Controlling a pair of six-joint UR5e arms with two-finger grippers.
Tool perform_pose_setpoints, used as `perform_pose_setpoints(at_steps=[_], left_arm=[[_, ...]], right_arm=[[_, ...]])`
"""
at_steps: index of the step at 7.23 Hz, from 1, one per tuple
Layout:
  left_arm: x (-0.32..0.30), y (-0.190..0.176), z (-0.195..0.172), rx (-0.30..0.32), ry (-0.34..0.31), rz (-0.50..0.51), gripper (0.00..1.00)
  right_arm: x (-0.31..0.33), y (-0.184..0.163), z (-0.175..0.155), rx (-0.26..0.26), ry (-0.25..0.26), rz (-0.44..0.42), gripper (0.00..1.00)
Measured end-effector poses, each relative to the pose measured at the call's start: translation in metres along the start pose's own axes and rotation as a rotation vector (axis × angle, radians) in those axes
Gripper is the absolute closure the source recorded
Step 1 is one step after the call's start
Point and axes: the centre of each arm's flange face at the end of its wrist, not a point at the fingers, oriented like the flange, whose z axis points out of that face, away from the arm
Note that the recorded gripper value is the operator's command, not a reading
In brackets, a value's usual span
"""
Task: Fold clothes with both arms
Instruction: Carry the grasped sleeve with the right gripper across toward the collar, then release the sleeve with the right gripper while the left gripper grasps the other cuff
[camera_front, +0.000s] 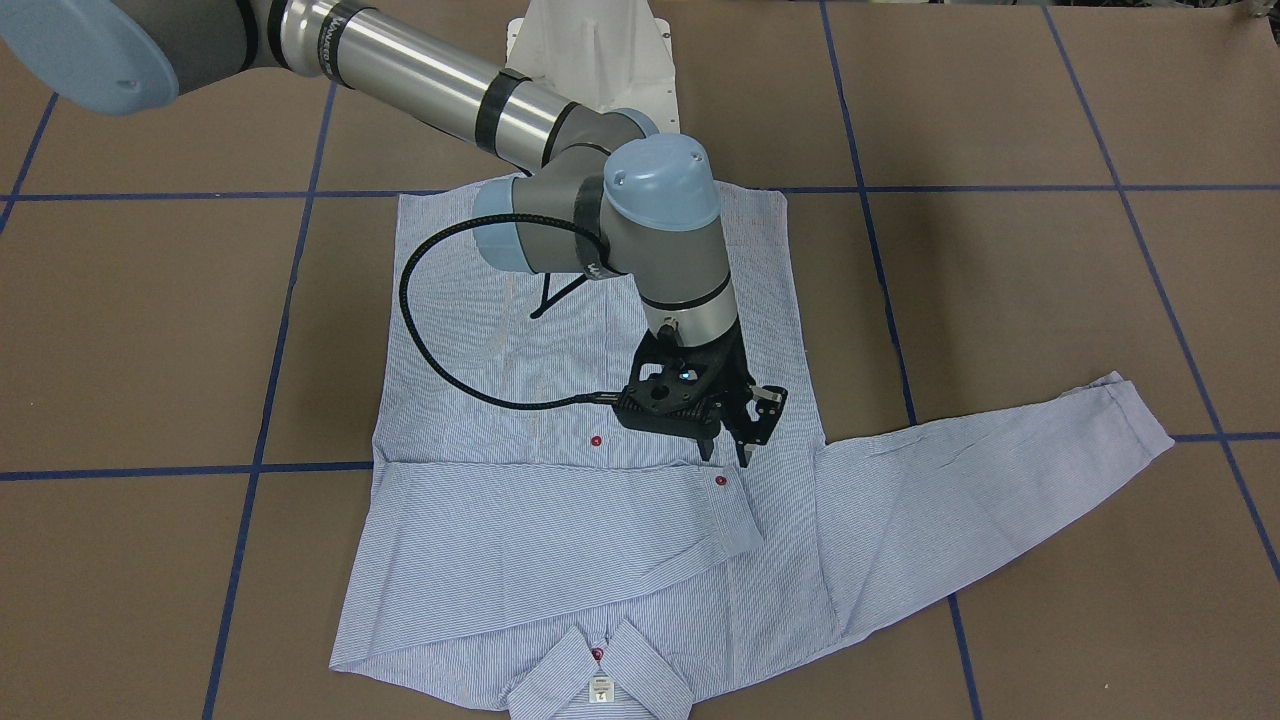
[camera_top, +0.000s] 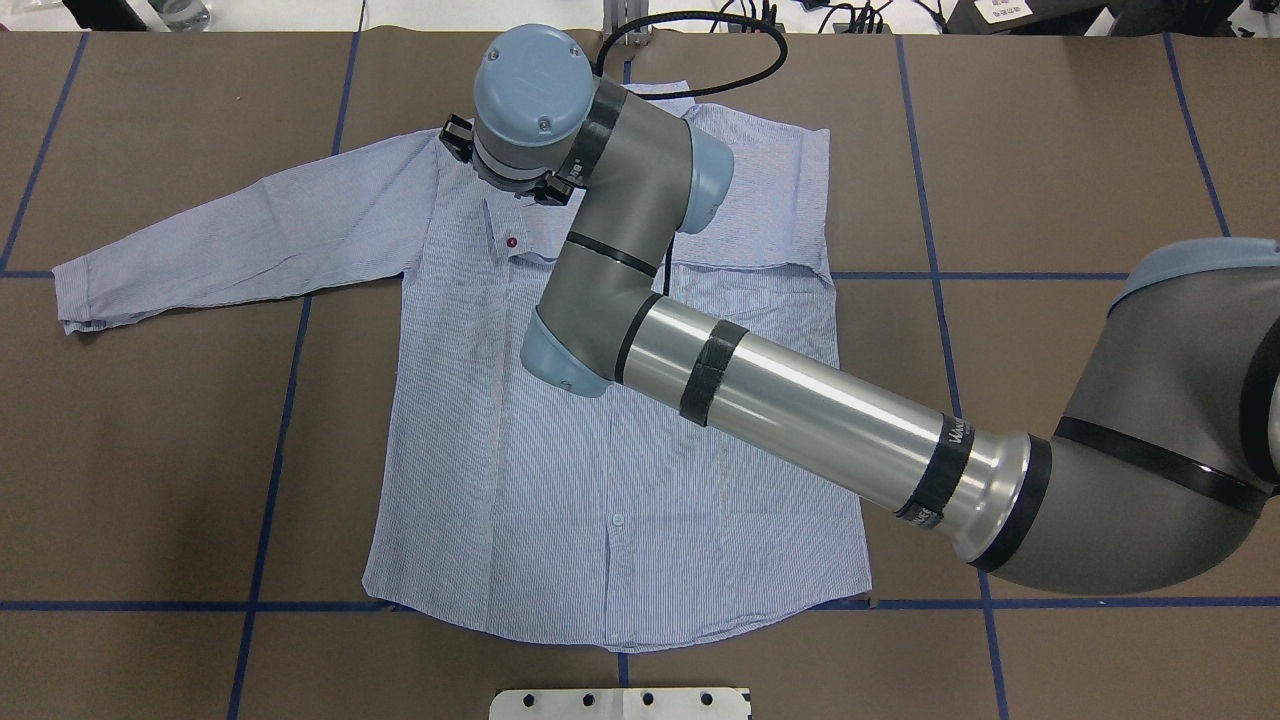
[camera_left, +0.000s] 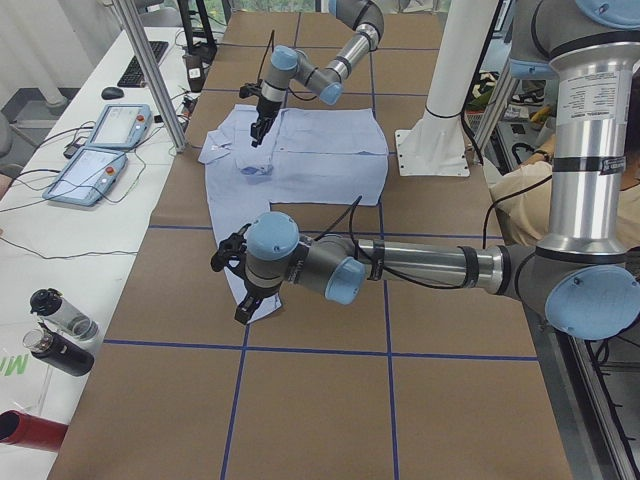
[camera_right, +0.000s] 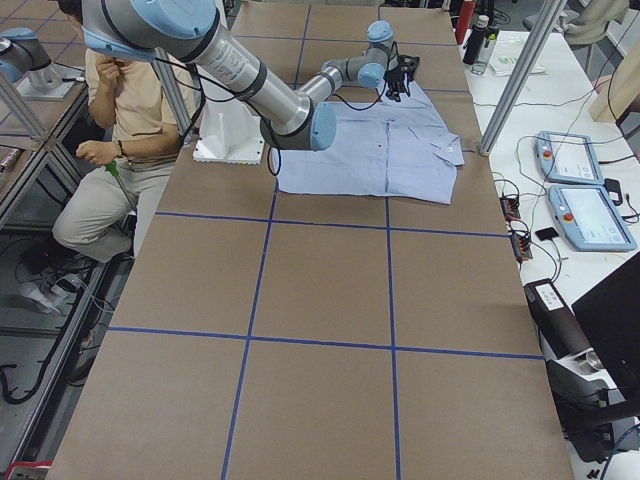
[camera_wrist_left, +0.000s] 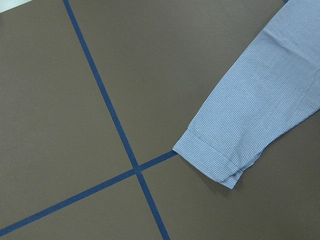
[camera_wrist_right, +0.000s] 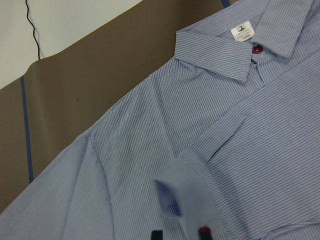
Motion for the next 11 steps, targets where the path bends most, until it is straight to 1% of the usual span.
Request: perform_pose_setpoints(at_steps=[1,2,3,4,5,7,8,9,10,11], left_arm=[[0.006,-0.005,0.004,0.012,0.002,0.026,0.0],[0.012,-0.01,0.011,0.019,0.01,0.009,0.0],[0.022,-0.017,0.022,0.02,0.025,-0.049,0.0],[0.034,-0.025,0.034,0.019,0.043,-0.102,0.0],[0.037,-0.026,0.048,0.013,0.054,-0.152,0.0],[0.019,-0.036,0.098,-0.023,0.069,-0.295,0.0],[0.017,-0.045,0.124,-0.039,0.081,-0.369,0.0],[0.017,-0.046,0.145,-0.046,0.094,-0.436,0.0],[0.015,-0.038,0.159,-0.046,0.104,-0.487,0.01],[0.014,-0.031,0.168,-0.039,0.115,-0.534,0.01]], right_arm=[[-0.016,0.006,-0.01,-0.004,-0.019,0.047,0.13],[-0.027,0.009,-0.021,-0.01,-0.027,0.094,0.14],[-0.03,0.012,-0.035,-0.017,-0.003,0.127,0.15],[-0.022,0.015,-0.057,-0.025,0.04,0.146,0.15],[0.005,0.016,-0.075,-0.029,0.062,0.153,0.16],[0.07,0.007,-0.096,-0.024,0.066,0.158,0.16],[0.097,0.003,-0.106,-0.018,0.056,0.159,0.02],[0.123,-0.002,-0.123,-0.012,0.037,0.159,0.01],[0.144,-0.007,-0.139,-0.006,0.02,0.16,0.01],[0.16,-0.011,-0.149,0.0,0.013,0.159,0.01]])
